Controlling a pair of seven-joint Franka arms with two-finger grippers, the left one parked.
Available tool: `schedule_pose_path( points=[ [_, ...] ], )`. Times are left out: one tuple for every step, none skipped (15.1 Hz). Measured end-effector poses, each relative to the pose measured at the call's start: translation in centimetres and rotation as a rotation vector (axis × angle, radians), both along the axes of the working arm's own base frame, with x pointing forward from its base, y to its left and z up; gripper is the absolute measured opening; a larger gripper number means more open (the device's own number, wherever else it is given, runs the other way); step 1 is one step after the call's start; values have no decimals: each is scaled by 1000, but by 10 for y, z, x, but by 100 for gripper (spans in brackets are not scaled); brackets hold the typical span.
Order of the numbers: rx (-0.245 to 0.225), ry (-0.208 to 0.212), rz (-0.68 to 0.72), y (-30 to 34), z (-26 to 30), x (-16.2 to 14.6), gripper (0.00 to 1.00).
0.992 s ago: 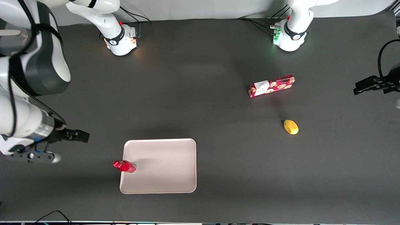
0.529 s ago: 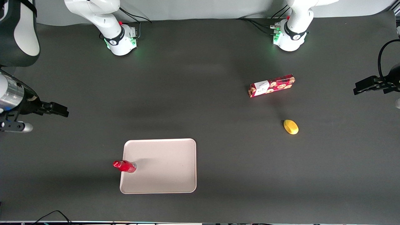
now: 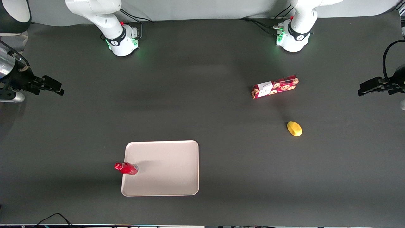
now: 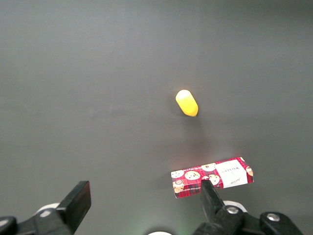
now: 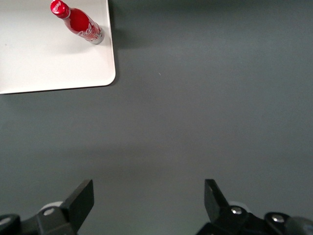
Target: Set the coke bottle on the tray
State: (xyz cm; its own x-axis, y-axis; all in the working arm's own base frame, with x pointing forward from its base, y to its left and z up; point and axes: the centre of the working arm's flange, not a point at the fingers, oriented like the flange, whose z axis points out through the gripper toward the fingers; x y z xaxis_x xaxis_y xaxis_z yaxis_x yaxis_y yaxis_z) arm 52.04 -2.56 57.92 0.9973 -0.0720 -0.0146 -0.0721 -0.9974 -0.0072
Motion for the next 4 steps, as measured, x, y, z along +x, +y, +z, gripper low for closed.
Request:
schedule_pose_path(
  points=[
    [1, -6, 7, -1, 3, -3, 100],
    [2, -12, 13, -2, 6, -4, 100],
    [2, -16, 16, -4, 8, -5, 100],
    [2, -18, 18, -5, 9, -6, 100]
  ],
)
